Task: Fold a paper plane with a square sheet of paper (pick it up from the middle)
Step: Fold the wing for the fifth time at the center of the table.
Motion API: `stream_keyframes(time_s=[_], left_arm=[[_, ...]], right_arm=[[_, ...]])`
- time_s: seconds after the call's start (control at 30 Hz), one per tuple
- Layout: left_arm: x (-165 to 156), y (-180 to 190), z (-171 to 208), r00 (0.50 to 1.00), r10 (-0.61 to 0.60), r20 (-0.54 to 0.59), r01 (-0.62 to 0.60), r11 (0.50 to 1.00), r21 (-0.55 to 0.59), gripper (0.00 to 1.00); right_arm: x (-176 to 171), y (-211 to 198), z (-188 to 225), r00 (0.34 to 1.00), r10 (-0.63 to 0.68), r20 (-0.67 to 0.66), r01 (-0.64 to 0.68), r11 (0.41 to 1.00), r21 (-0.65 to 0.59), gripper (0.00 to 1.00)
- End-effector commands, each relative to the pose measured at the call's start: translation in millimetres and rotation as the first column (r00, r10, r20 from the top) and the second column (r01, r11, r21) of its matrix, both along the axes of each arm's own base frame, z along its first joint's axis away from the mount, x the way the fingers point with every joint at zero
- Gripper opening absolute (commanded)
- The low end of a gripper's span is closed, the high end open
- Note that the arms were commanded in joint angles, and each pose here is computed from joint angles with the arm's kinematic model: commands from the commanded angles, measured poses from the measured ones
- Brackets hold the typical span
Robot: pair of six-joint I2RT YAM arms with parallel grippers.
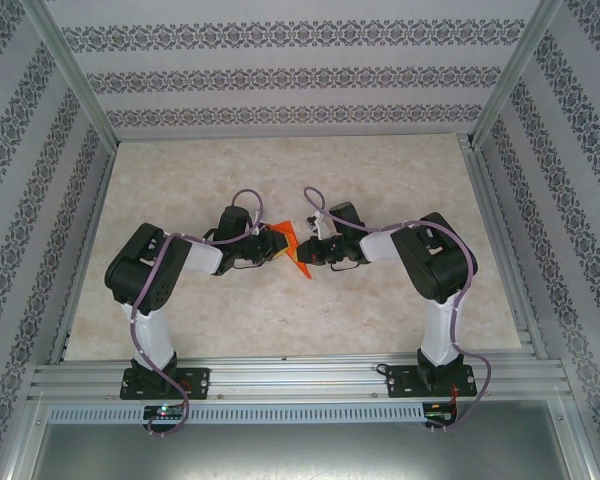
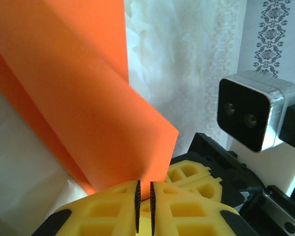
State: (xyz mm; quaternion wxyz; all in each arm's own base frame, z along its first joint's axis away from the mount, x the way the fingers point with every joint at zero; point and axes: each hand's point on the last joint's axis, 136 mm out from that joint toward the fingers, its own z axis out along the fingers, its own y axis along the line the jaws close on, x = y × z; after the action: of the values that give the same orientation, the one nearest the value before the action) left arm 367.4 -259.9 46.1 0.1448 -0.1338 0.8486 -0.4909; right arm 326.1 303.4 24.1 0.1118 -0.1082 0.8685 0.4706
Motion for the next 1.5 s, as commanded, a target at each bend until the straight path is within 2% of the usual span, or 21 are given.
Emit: stream_keyframes(time_s=[0.0,0.43,0.77,0.93,1.2,1.47], left_arm=[[-3.2,-4.6,-2.2,1.000,-0.016,0.013,0.017,1.000,-0.016,0.17],[-2.2,-4.2,-20.1,0.999,-0.022,-0.023,0.023,0.999,0.043,0.16],[-7.8,5.9,-41.2,0.996,0.007,-0.093,0.005,0.992,0.123,0.14],[-9.2,7.3,-45.9,0.994,0.012,-0.109,0.003,0.991,0.134,0.14],[-6.9,5.2,-46.0,0.993,0.009,-0.116,0.006,0.991,0.130,0.14],[-1.7,1.2,-35.3,0.995,-0.001,-0.095,0.012,0.994,0.111,0.15]], right_arm=[[0.0,-4.3,-12.3,0.999,-0.020,-0.043,0.020,1.000,-0.009,0.00],[-1.5,-6.9,-18.5,0.997,-0.028,-0.077,0.025,0.999,-0.034,0.00],[-5.4,-7.0,7.1,0.996,-0.006,-0.086,0.005,1.000,-0.019,0.17],[-17.0,-10.7,14.5,0.994,0.018,-0.107,-0.022,0.999,-0.035,0.21],[-26.4,-21.1,-0.8,0.992,0.014,-0.127,-0.028,0.994,-0.106,0.17],[-24.4,-23.0,-14.4,0.990,0.003,-0.140,-0.020,0.992,-0.125,0.06]])
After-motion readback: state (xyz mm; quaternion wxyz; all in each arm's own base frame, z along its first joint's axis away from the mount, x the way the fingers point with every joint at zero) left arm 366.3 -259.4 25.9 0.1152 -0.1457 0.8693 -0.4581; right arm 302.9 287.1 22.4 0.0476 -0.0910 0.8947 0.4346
